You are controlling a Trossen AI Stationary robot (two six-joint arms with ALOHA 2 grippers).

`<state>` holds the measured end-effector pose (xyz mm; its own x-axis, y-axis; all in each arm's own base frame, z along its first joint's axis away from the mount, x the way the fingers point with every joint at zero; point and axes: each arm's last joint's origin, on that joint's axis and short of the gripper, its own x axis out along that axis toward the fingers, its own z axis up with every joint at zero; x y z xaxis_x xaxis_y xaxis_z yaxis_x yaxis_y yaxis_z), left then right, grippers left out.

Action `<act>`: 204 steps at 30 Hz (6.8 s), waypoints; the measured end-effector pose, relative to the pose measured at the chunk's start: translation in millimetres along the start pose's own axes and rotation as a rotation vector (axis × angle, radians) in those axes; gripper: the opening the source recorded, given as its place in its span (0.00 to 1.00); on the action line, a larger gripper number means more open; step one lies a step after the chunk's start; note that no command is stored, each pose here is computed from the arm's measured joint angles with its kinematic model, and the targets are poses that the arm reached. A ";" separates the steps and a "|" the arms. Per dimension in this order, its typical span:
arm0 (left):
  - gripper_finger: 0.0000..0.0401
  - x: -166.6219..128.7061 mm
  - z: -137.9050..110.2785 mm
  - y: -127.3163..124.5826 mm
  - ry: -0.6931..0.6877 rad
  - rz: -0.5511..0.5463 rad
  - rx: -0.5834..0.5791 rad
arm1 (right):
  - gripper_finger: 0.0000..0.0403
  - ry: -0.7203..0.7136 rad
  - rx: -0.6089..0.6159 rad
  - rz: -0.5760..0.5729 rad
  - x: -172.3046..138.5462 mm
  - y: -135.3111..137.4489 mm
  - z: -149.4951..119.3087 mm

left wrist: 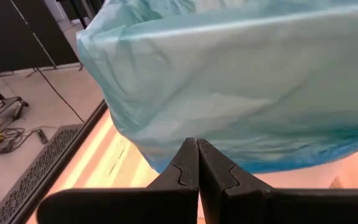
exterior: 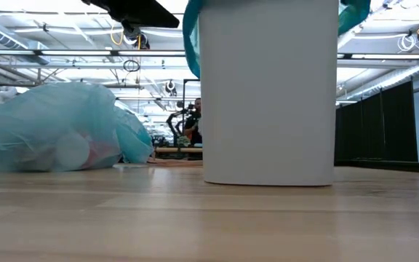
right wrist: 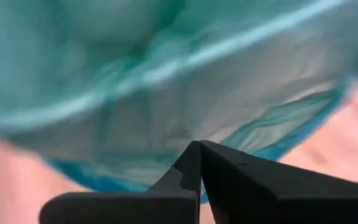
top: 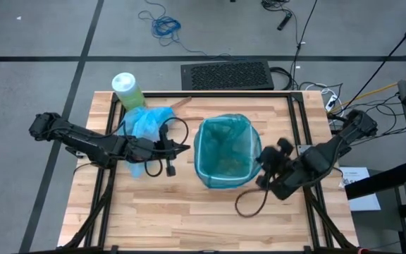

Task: Place trash/remove bag and relplace
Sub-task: Insert the plastic bag in the white trash bin

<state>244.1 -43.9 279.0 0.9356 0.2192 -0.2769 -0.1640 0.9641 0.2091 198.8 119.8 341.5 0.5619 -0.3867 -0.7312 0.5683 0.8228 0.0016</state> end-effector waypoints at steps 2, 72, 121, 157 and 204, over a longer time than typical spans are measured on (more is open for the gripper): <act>0.00 0.4 -2.5 -0.4 0.001 0.000 0.001 | 0.00 0.033 0.005 0.066 9.6 11.6 -8.2; 0.00 39.1 -25.2 1.7 0.042 -0.160 -0.060 | 0.00 -0.117 -0.344 0.399 -37.8 18.5 110.3; 0.00 26.9 -21.9 5.6 0.062 -0.108 -0.032 | 0.00 0.437 -0.587 0.067 91.1 -12.0 148.3; 0.00 27.0 -21.9 6.1 0.063 -0.095 -0.033 | 0.00 0.526 -0.510 0.214 136.9 6.5 119.2; 0.00 21.4 -14.6 9.0 0.013 -0.089 -0.049 | 0.00 0.522 -0.606 0.316 161.6 27.8 126.5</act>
<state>258.1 -28.3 261.2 0.9430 0.1339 -0.3048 -0.0959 0.9860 0.1367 381.4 27.5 309.7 0.2067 0.0166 -0.9783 -0.0704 0.9975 0.0021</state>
